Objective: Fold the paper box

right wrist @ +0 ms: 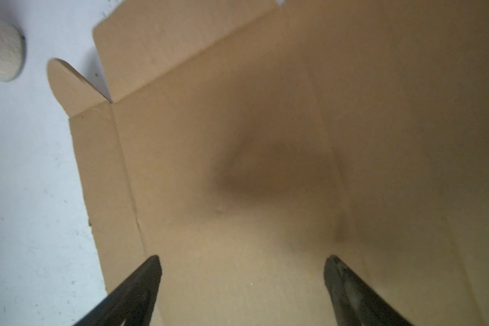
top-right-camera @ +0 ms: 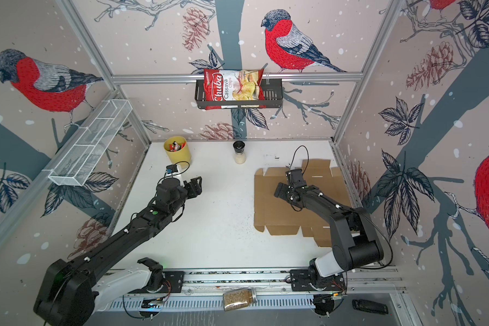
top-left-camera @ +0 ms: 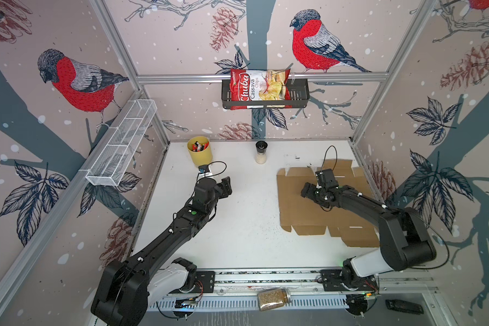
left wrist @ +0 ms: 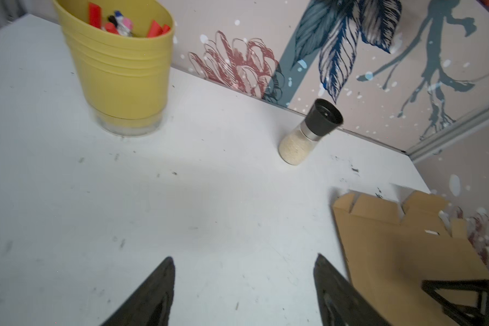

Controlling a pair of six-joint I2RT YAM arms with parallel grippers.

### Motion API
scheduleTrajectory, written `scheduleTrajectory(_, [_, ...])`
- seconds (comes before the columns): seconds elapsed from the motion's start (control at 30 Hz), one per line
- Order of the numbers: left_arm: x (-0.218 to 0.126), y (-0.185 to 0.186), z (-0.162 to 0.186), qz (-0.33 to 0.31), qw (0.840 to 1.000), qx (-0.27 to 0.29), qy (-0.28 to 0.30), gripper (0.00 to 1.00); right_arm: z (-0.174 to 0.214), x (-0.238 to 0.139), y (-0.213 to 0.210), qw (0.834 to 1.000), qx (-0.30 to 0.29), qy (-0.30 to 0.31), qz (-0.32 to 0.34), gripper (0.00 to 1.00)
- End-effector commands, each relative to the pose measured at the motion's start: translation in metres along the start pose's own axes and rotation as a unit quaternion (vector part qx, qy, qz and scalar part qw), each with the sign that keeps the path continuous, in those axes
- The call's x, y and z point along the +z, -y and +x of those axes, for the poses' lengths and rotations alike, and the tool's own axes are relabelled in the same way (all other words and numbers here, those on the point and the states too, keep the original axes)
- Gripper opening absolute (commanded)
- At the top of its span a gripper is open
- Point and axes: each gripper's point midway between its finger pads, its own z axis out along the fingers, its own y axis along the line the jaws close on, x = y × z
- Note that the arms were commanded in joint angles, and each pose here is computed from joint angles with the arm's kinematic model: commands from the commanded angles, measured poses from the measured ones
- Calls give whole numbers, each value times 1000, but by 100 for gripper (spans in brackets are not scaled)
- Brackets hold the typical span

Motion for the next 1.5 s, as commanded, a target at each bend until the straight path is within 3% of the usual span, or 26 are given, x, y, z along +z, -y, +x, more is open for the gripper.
scheduleTrajectory(0.0, [1, 13, 3, 24, 1000, -13, -3, 76, 13, 9, -1, 1000, 4, -24, 1, 91])
scheduleTrajectory(0.3, [-12, 7, -4, 13, 1000, -14, 23, 76, 49, 24, -32, 997, -22, -65, -17, 91])
scheduleTrajectory(0.6, [-15, 6, -6, 12, 999, -17, 27, 77, 94, 28, -120, 988, -66, -107, -88, 89])
scheduleTrajectory(0.8, [-20, 6, -12, 6, 999, -19, 34, 77, 127, 33, -192, 975, -91, -140, -149, 90])
scheduleTrajectory(0.93, [-25, 3, -19, -7, 999, -20, 35, 76, 126, 30, -235, 965, -108, -141, -192, 90])
scheduleTrajectory(1.1, [-31, 5, -29, -12, 999, -16, 40, 76, 119, 1, -277, 938, -133, -150, -284, 90])
scheduleTrajectory(1.27, [-27, 15, -30, -16, 1000, 2, 25, 73, 72, -42, -262, 922, -158, -100, -339, 91])
scheduleTrajectory(1.47, [-10, 67, -10, 46, 998, 51, -3, 73, -6, -58, -150, 953, -91, -31, -287, 89])
